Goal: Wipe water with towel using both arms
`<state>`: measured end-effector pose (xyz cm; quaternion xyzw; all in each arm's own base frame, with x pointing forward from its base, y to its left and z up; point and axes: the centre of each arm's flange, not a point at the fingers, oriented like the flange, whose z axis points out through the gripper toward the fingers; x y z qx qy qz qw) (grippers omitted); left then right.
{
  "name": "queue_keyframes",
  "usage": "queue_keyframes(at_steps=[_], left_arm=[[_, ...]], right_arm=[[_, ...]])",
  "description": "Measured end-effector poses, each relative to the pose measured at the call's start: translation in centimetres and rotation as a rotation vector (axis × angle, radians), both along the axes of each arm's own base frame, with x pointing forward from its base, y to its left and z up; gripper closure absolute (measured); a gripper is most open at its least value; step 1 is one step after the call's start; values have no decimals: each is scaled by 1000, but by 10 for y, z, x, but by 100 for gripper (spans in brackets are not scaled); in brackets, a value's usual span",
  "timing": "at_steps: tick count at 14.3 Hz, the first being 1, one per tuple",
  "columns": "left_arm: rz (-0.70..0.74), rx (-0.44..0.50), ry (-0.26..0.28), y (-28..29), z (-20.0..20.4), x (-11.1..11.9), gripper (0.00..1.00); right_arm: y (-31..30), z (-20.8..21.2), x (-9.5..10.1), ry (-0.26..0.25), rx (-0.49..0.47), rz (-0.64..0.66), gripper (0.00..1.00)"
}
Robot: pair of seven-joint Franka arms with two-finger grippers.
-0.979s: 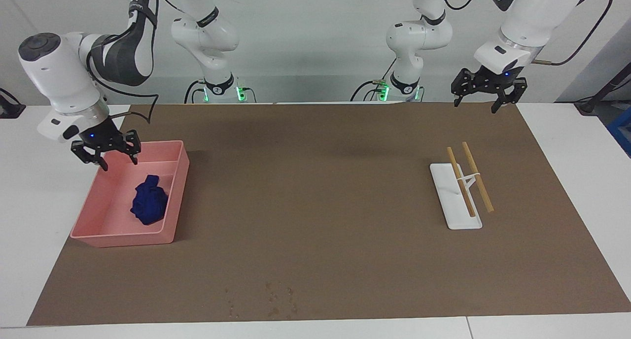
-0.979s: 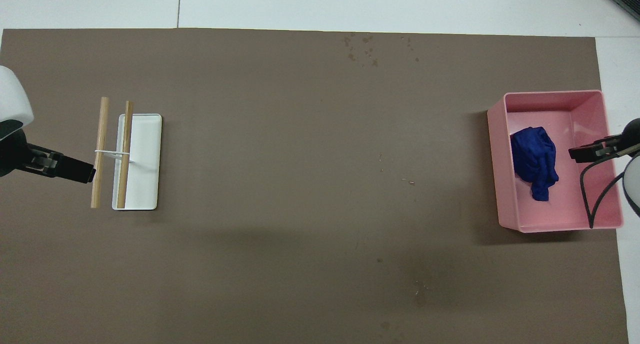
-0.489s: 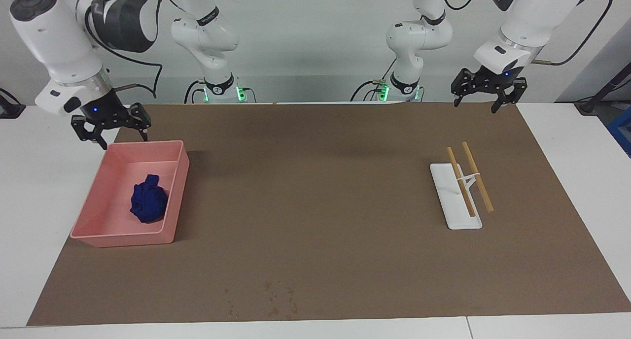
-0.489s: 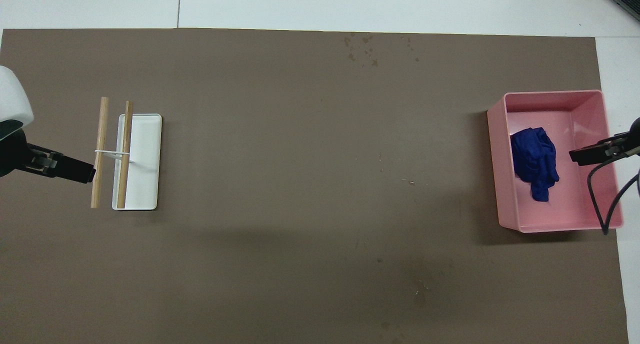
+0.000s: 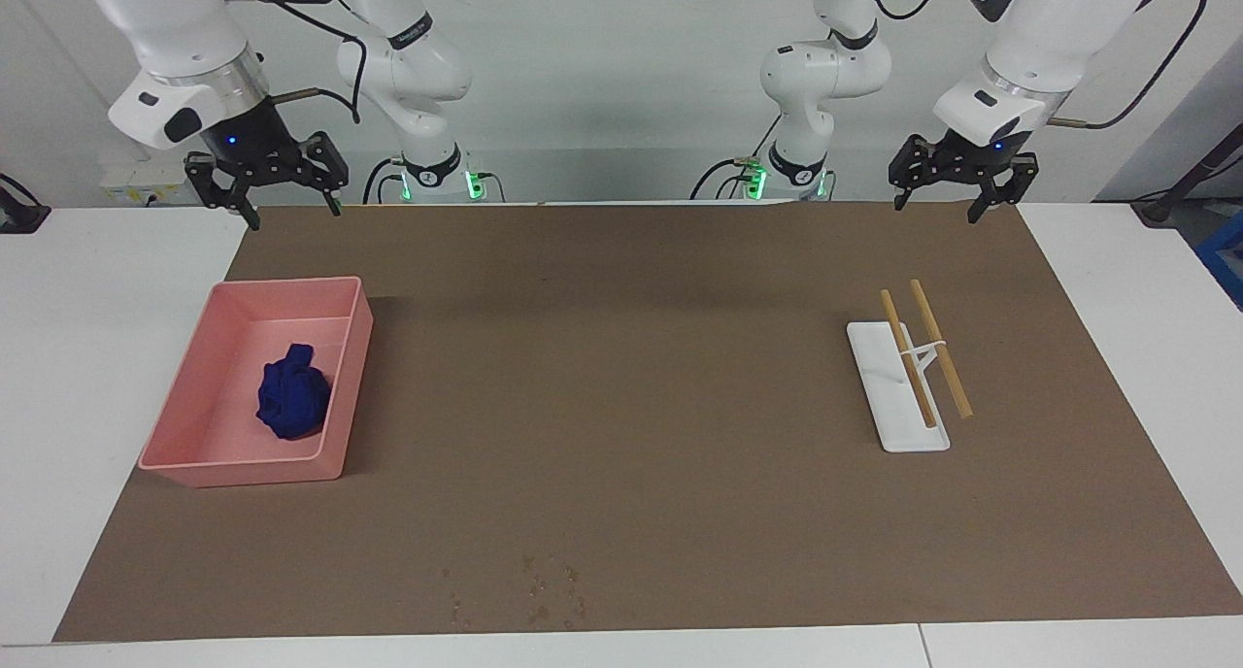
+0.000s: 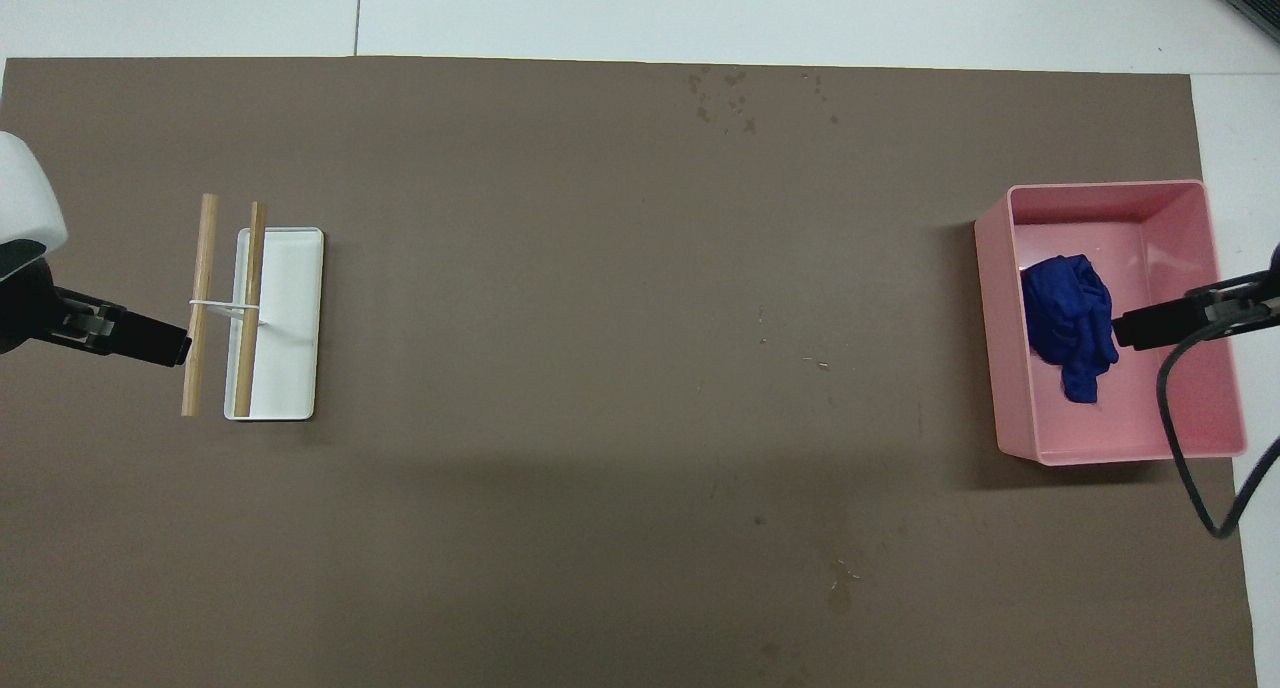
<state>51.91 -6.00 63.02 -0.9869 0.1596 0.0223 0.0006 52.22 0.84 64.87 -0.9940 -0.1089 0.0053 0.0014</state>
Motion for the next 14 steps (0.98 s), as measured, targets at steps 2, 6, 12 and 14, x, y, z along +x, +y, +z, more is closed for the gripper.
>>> queue_keyframes(at_steps=[2,6,12,14], left_arm=[[0,0,0,0,0,0,0],[0,0,0,0,0,0,0],[0,0,0,0,0,0,0],[0,0,0,0,0,0,0]], right_arm=[[13,11,-9,-7,-3,-12,0],[20,14,-12,-15,7,-31,0],[25,11,-3,-49,11,-21,0],[31,5,1,-43,12,-9,0]])
